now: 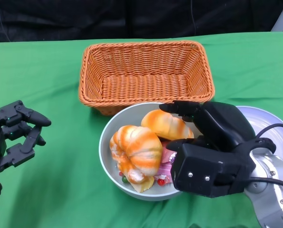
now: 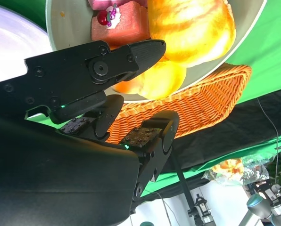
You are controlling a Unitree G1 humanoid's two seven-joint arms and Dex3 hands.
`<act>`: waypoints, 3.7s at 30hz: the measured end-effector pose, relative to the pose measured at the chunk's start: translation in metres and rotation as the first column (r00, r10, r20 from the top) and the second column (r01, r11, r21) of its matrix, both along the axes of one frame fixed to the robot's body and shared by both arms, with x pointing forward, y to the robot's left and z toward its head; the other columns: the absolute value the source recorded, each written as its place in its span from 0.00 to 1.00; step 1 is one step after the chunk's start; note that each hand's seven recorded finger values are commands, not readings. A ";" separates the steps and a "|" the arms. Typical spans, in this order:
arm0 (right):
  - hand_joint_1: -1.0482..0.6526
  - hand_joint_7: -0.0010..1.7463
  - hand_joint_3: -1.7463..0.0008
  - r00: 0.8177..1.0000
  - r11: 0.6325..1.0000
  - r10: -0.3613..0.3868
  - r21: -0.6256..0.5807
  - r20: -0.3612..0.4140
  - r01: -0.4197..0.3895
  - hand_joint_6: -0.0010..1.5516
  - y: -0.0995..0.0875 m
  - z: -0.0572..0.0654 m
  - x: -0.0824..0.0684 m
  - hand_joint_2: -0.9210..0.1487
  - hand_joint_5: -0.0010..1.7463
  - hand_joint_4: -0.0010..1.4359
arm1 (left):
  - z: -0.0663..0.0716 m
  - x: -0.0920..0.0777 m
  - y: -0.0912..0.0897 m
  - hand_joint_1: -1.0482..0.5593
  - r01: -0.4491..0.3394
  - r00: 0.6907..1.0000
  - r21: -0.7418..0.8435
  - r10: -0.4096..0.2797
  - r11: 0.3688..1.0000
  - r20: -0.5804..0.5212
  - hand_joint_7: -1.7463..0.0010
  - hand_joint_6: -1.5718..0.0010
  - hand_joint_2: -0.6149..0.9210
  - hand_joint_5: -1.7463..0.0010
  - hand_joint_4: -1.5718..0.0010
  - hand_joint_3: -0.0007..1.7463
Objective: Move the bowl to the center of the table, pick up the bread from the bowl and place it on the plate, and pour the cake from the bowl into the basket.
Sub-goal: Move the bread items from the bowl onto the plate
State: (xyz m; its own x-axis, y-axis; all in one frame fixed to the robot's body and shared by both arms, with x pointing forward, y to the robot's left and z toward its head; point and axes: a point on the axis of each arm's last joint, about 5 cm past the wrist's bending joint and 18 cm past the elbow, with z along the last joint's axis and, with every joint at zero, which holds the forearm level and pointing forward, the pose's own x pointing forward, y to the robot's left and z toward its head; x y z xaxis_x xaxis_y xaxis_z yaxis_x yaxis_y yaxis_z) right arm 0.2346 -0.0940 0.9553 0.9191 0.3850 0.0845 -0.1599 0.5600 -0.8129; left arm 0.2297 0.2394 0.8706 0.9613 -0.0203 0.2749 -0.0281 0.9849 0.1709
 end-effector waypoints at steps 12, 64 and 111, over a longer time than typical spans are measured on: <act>0.19 0.00 0.95 0.999 0.997 -0.005 -0.079 0.040 0.009 0.38 0.012 -0.012 0.004 0.00 0.08 0.52 | 0.000 0.000 0.000 0.63 -0.001 1.000 -0.001 0.001 1.000 -0.005 0.31 0.51 0.87 0.13 0.51 0.43; 0.45 0.02 0.98 0.988 0.980 0.055 -0.199 0.145 -0.025 0.71 0.030 -0.053 0.021 0.00 0.68 0.51 | -0.001 -0.003 0.000 0.62 0.009 1.000 0.070 -0.007 0.997 -0.029 0.33 0.50 0.88 0.13 0.51 0.42; 0.58 0.12 0.87 0.988 0.952 -0.035 0.305 0.154 -0.014 0.73 -0.011 -0.008 -0.007 0.00 0.99 0.48 | -0.005 -0.004 -0.001 0.61 0.015 0.999 0.077 -0.013 0.997 -0.029 0.33 0.49 0.88 0.14 0.50 0.41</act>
